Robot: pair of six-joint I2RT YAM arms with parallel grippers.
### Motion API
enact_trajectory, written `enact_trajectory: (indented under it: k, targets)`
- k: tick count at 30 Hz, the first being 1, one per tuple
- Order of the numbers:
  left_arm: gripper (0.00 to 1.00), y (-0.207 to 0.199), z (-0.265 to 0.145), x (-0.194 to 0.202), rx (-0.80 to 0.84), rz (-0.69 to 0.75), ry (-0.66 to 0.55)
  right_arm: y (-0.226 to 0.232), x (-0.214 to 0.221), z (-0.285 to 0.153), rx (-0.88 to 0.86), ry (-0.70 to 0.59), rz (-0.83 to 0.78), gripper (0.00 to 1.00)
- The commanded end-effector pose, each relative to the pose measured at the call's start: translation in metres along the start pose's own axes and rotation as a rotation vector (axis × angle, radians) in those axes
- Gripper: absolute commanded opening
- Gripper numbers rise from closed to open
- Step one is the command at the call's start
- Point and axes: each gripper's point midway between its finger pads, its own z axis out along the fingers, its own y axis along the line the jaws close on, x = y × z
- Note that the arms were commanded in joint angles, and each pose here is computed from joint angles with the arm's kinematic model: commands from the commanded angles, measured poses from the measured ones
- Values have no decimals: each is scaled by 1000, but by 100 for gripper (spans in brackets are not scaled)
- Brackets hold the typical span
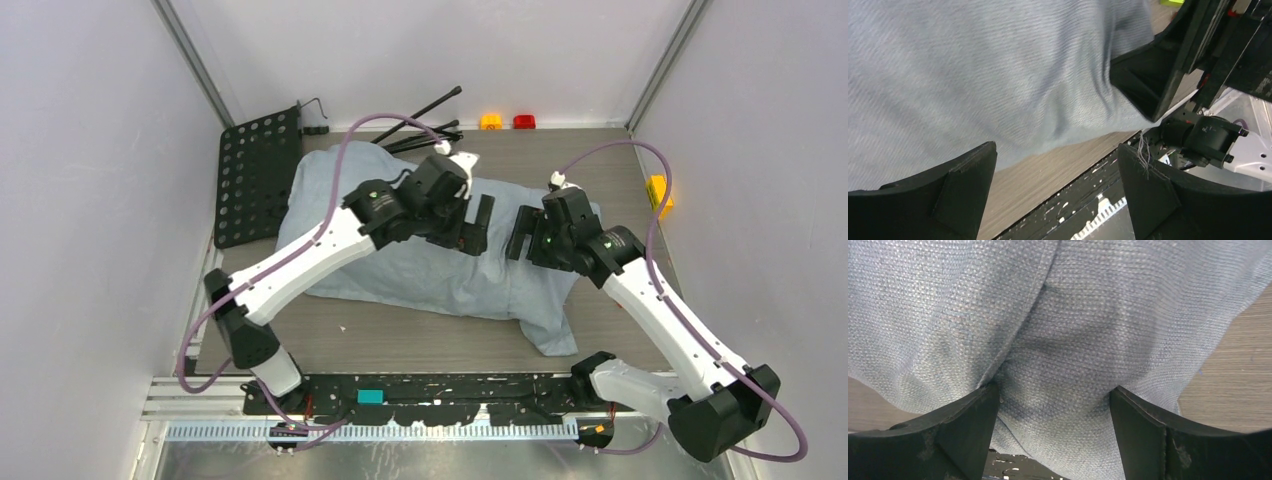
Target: Remove the pillowcase from the pillow
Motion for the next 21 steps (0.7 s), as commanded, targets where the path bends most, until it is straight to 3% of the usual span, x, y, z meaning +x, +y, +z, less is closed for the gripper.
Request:
enact_trajectory:
  k: [1,12,17,21]
  targets:
    - [91,-26,12,-23,21,73,-57,-7,-15,-11,33,-102,0,84]
    - [78,-36,73,-16,5,113,-10,-12,0,-5,16,-90,24,52]
    - [53,-13,85,-13,-74,102,-14,-19,-3,-10,37,-134,50,40]
    - [17,4,87,-10,-85,68,-10,-28,-3,-13,68,-161,55,19]
